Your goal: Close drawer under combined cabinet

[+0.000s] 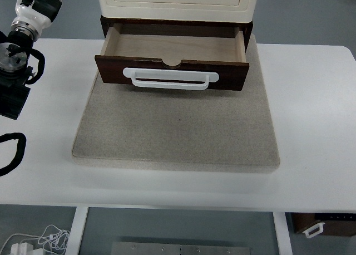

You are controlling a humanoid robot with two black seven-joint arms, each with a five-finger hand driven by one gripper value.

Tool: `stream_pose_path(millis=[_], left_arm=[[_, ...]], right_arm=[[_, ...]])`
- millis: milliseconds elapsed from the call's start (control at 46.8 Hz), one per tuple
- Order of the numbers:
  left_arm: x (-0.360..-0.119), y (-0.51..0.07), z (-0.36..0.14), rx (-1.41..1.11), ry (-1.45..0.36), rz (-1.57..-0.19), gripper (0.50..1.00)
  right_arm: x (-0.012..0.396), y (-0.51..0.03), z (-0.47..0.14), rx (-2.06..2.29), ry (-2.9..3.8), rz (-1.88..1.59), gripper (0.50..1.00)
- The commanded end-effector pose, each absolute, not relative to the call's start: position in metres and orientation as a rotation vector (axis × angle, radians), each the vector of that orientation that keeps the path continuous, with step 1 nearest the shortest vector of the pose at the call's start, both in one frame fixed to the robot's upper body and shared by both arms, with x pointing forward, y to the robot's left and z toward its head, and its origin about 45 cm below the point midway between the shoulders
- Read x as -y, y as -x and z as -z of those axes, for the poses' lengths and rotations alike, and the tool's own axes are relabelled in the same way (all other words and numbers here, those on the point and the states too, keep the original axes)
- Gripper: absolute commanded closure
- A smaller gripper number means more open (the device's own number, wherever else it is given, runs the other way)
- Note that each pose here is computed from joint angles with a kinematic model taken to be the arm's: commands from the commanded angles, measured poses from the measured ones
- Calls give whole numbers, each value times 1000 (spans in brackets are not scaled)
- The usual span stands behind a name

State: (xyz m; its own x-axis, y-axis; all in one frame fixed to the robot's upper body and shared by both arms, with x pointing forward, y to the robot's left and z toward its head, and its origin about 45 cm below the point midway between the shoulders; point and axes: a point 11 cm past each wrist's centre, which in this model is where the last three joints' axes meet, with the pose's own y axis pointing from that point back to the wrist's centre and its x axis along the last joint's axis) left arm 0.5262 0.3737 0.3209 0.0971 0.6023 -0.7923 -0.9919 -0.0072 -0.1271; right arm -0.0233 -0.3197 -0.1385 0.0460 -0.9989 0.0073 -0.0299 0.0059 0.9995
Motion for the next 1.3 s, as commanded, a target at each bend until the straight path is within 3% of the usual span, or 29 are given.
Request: stream_pose_path(millis=[0,321,770,1283], left_arm=[[-371,-527,-324,-616,810,-1387,501],[-344,-545,-396,-486,785,-1297,501],[-346,-536,-512,-247,827,-1178,501],[-274,-505,-579,-20,732,-944,504]], right_arm=[[320,23,138,1200,-1248,1156,548],[320,23,138,1200,-1248,1156,548],[320,23,138,1200,-1248,1156,548],[320,23,138,1200,-1248,1156,548]])
